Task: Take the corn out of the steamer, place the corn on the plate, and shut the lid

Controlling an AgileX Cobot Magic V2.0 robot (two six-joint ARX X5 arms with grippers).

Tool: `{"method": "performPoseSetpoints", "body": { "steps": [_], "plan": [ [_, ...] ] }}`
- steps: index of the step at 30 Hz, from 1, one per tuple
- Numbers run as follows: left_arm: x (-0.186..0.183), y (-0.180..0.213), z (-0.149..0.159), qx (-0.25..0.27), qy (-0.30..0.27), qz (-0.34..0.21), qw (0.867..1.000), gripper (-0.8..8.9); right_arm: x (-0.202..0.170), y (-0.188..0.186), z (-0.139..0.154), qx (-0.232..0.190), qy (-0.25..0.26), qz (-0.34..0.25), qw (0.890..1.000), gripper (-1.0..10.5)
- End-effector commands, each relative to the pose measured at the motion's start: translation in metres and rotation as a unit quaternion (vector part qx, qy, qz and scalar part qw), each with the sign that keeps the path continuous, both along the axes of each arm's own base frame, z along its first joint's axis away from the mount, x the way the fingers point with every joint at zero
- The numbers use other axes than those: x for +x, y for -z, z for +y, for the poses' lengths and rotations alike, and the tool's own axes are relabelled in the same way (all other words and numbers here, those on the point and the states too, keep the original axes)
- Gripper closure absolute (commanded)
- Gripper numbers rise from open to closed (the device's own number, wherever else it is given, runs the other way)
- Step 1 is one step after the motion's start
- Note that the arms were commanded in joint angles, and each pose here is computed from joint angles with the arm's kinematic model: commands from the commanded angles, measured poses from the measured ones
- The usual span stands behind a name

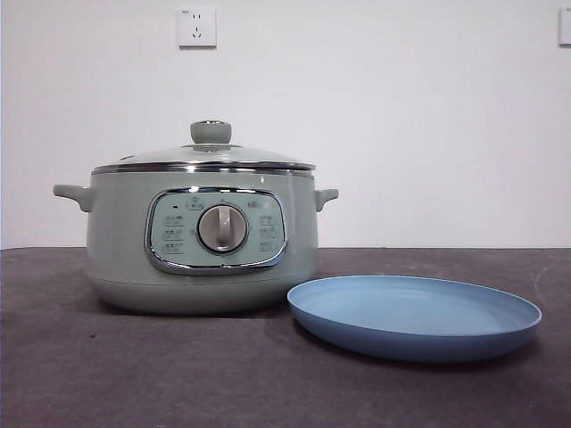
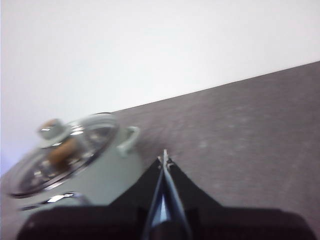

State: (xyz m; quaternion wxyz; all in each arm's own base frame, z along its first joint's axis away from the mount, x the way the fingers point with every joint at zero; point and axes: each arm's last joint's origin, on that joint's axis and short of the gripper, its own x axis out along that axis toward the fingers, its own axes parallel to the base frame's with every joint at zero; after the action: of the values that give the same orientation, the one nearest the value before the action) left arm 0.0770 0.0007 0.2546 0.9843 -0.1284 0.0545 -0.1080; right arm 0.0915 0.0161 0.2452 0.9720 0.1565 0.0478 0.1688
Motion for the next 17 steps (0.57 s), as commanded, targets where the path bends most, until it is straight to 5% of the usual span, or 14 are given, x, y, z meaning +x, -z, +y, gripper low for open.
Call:
{"method": "performPoseSetpoints", "body": {
  "steps": [1,8,17],
  "plan": [
    [0.003,-0.015,-0.001,-0.004,0.028,0.011,1.000,8.20,0.007,-0.025,0.002,-0.018,-0.034,0.014,0.999,9.6],
    [0.018,-0.054,-0.002,0.003,0.100,0.044,0.994,8.20,0.036,-0.078,0.009,-0.069,-0.119,0.110,0.984,9.6],
    [0.037,-0.084,-0.002,0.031,0.167,0.127,0.977,8.21,0.078,-0.117,0.020,-0.148,-0.216,0.199,0.944,9.6]
  ]
}}
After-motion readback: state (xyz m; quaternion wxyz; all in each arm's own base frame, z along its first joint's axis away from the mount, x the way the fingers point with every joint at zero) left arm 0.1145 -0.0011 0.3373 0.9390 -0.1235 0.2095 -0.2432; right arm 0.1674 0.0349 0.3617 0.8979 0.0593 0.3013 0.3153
